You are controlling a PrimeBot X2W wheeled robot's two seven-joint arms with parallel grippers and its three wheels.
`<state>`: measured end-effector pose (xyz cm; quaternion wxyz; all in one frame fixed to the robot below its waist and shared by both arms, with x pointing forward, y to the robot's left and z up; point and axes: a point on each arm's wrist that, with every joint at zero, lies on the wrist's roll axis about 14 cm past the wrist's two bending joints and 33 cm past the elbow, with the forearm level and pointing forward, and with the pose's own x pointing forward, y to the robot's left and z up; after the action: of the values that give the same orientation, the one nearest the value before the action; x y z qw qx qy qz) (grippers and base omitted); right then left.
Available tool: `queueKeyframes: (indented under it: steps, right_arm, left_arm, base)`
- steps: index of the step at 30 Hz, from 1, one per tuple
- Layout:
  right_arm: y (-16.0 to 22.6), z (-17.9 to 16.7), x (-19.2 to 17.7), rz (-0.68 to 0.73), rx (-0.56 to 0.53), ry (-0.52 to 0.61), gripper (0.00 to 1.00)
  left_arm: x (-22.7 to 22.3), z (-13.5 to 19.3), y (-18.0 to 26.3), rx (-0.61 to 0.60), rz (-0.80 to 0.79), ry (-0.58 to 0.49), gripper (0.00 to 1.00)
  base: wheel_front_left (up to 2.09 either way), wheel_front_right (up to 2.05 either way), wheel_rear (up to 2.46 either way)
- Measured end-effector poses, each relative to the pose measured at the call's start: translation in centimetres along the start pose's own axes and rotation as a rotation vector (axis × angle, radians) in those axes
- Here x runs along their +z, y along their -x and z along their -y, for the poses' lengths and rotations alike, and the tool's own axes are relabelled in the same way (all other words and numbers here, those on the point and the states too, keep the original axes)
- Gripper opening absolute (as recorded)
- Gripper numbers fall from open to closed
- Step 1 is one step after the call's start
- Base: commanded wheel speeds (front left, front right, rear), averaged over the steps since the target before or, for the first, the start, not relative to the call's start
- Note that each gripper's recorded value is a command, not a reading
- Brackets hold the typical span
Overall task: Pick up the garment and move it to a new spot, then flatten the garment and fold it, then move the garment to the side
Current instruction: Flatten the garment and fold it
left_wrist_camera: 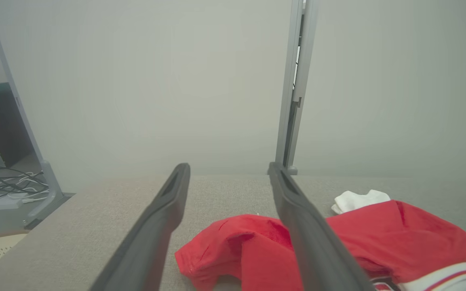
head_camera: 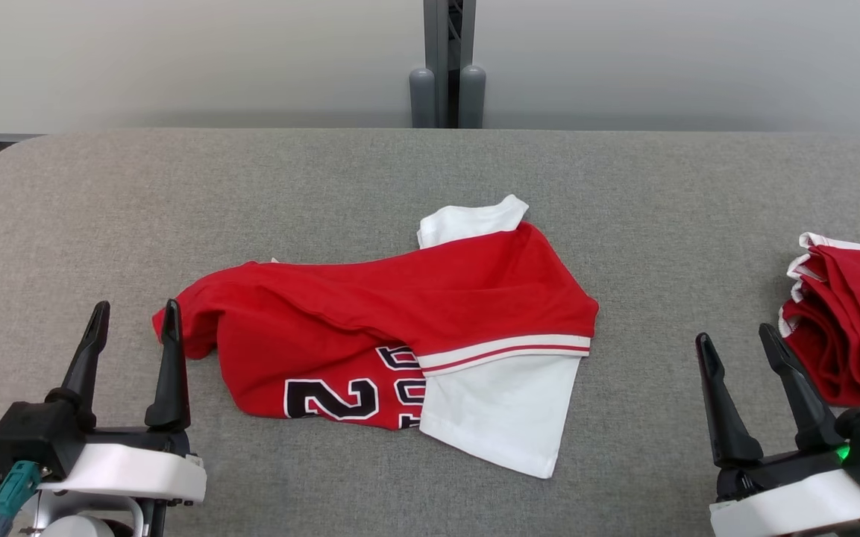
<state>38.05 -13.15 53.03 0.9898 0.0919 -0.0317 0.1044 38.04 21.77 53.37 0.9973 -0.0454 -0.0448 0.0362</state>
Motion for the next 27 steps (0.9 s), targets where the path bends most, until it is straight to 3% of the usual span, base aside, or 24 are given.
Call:
queueKeyframes:
  steps: [27]
  right_arm:
    - [-0.4,-0.2,-1.3,-0.046,0.008,-0.010,1.00]
  left_arm:
    - [-1.8,-0.2,-0.2,-0.006,-0.085,0.018,1.00]
  base:
    - [0.00,0.00,0.00]
